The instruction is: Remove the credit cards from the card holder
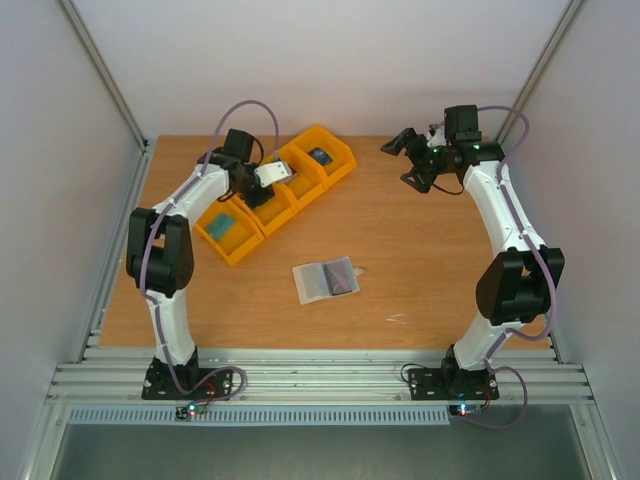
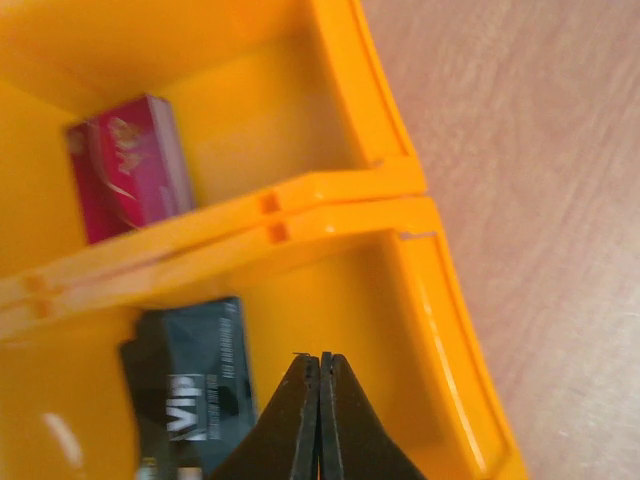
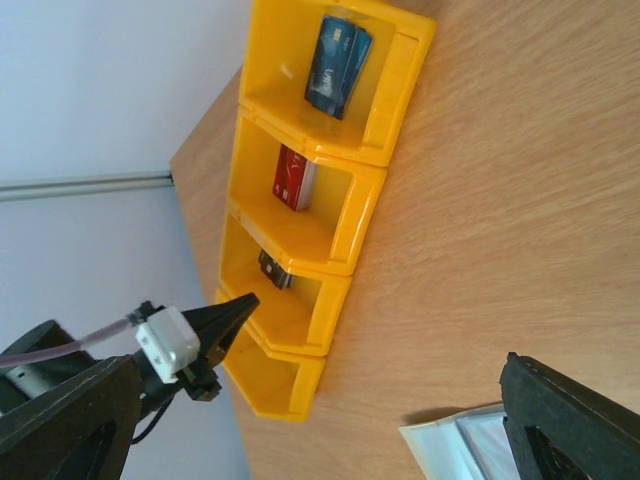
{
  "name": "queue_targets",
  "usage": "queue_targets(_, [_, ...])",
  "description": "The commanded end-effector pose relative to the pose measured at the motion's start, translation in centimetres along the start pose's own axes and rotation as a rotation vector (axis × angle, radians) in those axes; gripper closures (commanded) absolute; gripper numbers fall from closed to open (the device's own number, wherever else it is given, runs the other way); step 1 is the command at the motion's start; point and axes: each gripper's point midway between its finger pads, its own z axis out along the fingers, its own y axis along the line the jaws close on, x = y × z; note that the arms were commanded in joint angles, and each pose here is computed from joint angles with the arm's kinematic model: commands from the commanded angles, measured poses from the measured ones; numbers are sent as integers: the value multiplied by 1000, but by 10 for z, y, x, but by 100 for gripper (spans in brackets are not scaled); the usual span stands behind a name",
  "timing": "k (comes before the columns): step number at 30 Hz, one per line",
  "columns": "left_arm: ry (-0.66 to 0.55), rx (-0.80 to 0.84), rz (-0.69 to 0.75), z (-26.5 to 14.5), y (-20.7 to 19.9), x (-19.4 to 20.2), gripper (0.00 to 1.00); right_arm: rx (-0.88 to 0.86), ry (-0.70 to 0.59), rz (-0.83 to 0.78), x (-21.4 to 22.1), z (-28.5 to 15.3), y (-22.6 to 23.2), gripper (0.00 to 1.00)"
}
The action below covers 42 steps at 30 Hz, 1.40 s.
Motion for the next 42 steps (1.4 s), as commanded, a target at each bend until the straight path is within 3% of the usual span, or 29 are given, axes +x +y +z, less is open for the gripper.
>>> queue_targets(1, [150, 221, -18, 20, -40, 41, 99, -16, -13, -34, -1, -12, 8, 1])
queue_targets(14, [306, -39, 96, 63, 20, 61, 99, -16, -20, -28, -3, -14, 8, 1])
queue_targets(25, [404, -155, 64, 77, 42, 80, 100, -16, -18, -21, -6, -12, 7, 1])
queue_targets(35, [240, -163, -54, 60, 37, 47, 100, -20, -14, -35, -5, -13, 8, 2])
queue_targets(42, [-11, -170, -71, 17, 33, -3, 94, 55, -11, -102, 6, -21, -3, 1])
